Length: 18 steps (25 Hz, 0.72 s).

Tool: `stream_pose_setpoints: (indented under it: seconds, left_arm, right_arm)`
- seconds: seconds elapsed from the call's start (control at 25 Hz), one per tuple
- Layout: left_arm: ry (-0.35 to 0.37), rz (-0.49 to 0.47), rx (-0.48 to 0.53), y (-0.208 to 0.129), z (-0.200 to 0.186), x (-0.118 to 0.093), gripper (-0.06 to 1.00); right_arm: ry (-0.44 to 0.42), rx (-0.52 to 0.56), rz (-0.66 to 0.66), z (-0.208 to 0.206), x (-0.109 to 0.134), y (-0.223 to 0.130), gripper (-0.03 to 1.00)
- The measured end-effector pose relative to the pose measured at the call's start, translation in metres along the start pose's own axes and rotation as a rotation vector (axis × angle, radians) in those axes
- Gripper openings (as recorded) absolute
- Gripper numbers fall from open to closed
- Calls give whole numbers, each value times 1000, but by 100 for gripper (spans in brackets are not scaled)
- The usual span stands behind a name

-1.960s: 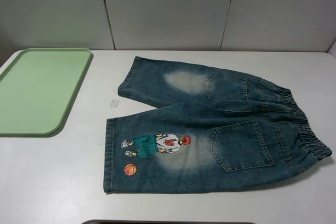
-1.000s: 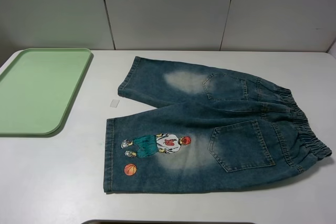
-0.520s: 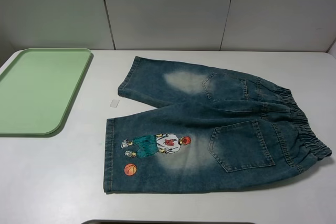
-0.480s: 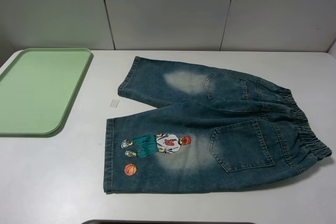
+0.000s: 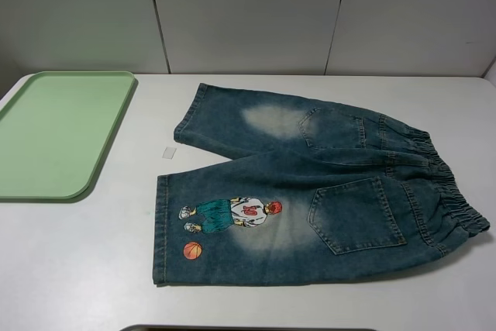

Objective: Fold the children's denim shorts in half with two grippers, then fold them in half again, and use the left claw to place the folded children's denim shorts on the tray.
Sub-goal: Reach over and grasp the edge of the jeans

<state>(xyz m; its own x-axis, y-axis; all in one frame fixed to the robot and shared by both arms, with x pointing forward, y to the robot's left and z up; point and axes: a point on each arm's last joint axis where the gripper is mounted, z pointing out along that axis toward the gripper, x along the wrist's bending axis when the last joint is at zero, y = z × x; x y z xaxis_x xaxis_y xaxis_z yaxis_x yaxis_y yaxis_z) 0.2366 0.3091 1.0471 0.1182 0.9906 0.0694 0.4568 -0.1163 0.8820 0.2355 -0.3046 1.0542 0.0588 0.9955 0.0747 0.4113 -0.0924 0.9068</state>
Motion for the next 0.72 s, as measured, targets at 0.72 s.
stream_pose_setpoints:
  seconds: [0.72]
  left_arm:
    - [-63,77,-66,8,-5,-5,95]
  right_arm:
    - [77,-69,-83,-23,2,17,69]
